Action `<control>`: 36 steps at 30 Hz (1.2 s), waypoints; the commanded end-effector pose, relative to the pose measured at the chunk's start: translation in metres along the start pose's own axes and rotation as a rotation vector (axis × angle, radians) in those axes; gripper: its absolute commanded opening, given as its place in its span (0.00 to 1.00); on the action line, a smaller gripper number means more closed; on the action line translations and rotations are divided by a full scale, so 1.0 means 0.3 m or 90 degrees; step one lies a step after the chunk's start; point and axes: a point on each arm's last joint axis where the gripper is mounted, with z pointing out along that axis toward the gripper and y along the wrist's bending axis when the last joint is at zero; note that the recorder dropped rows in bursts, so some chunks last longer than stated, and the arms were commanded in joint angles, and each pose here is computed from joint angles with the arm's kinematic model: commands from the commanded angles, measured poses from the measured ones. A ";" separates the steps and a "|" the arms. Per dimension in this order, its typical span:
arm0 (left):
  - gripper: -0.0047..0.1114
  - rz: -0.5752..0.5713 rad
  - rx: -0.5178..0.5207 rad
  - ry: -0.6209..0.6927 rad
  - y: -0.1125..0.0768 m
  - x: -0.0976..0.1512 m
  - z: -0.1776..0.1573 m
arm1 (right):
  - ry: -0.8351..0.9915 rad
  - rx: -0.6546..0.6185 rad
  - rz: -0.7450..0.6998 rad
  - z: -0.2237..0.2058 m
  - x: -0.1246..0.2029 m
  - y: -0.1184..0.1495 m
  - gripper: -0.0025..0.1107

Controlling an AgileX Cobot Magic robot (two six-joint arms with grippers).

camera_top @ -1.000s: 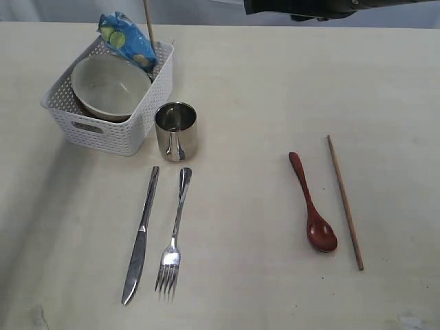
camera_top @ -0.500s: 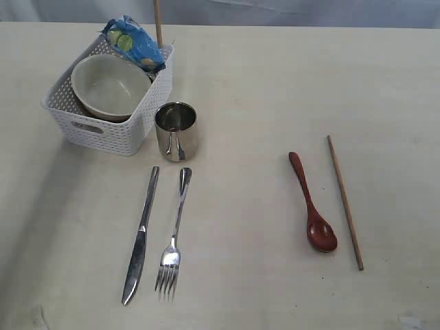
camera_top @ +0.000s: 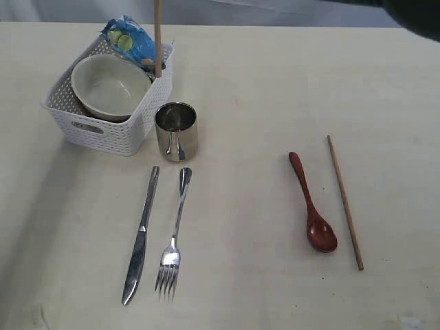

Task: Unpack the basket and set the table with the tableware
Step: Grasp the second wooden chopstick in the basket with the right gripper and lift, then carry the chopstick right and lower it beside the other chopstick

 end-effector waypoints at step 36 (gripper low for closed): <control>0.63 0.009 0.013 0.016 -0.022 0.000 -0.009 | 0.232 0.254 0.107 -0.046 0.104 -0.202 0.02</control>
